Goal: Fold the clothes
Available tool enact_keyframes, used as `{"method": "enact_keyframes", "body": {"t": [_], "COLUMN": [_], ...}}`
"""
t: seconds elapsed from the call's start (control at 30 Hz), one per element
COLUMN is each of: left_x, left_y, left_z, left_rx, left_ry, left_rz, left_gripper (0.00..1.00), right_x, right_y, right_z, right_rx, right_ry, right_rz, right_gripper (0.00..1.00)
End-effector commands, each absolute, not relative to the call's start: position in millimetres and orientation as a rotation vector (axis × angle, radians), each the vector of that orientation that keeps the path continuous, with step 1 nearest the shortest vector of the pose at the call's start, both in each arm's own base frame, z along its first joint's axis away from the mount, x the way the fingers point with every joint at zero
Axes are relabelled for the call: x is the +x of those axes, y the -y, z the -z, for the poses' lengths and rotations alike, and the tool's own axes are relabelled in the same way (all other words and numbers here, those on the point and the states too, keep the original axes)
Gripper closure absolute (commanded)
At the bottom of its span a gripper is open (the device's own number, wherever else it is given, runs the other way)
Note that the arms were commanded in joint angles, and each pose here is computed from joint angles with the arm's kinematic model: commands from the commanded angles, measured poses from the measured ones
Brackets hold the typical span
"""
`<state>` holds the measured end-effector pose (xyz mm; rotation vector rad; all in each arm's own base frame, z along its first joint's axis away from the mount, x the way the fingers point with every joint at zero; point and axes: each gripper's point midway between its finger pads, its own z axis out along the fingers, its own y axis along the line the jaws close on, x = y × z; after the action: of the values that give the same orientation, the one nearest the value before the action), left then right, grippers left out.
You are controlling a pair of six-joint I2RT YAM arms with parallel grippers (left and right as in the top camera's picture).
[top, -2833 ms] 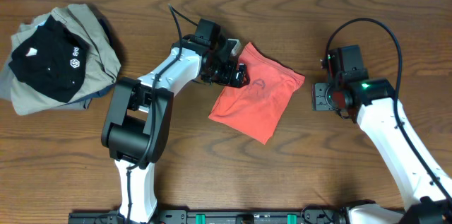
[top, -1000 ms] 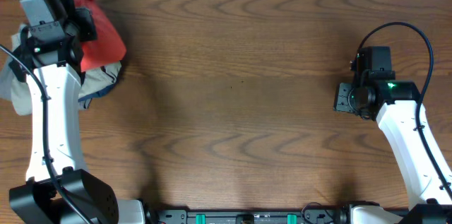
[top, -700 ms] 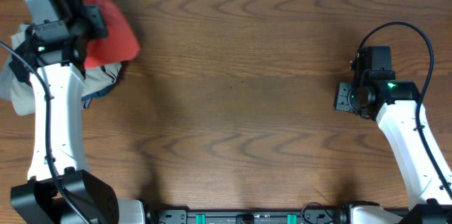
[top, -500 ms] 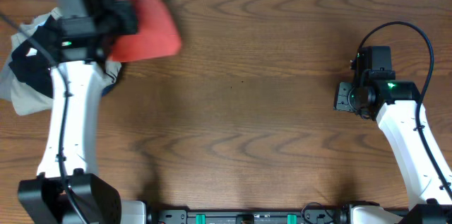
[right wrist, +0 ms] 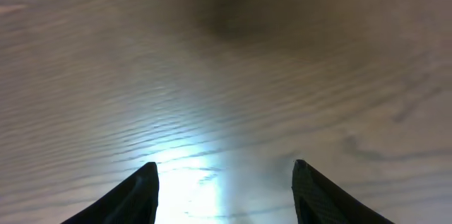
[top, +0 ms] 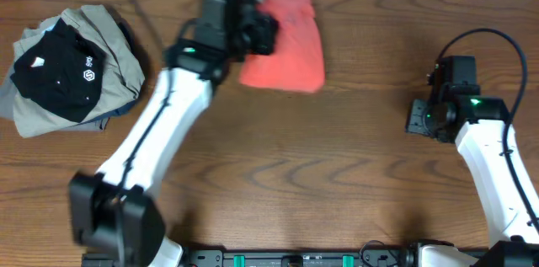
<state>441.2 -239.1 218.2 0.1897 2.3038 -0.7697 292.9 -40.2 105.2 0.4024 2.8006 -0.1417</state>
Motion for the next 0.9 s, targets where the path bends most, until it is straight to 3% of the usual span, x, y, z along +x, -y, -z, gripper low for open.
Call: {"method": "enact_keyframes", "body": {"t": [0.0, 0.23, 0.57, 0.67, 0.73, 0.87], "left_x": [431, 414, 429, 426, 424, 412], "left_y": [271, 285, 214, 205, 194, 153], "left_z": [-189, -122, -77, -71, -67, -57], "left_rx": [0.215, 0.221, 0.095, 0.079, 0.070, -0.009], "left_ry": [-2.381, -2.564, -2.679, -2.711, -2.736, -2.817], "left_rz": [0.842, 0.799, 0.405, 0.385, 0.333, 0.142], "left_gripper": [0.94, 0.94, 0.91, 0.45, 0.23, 0.09], "right_x": [292, 298, 323, 326, 328, 334], "right_y": [56, 55, -24, -40, -51, -71], "right_z": [-111, -112, -130, -133, -133, -119], "right_rx": [0.487, 0.413, 0.042, 0.002, -0.033, -0.107], "right_ry": [-2.769, -2.767, -2.652, -2.623, -2.613, -2.635], "right_rz": [0.161, 0.107, -0.499, -0.611, -0.663, -0.700], "right_gripper": [0.41, 0.42, 0.43, 0.43, 0.43, 0.40]}}
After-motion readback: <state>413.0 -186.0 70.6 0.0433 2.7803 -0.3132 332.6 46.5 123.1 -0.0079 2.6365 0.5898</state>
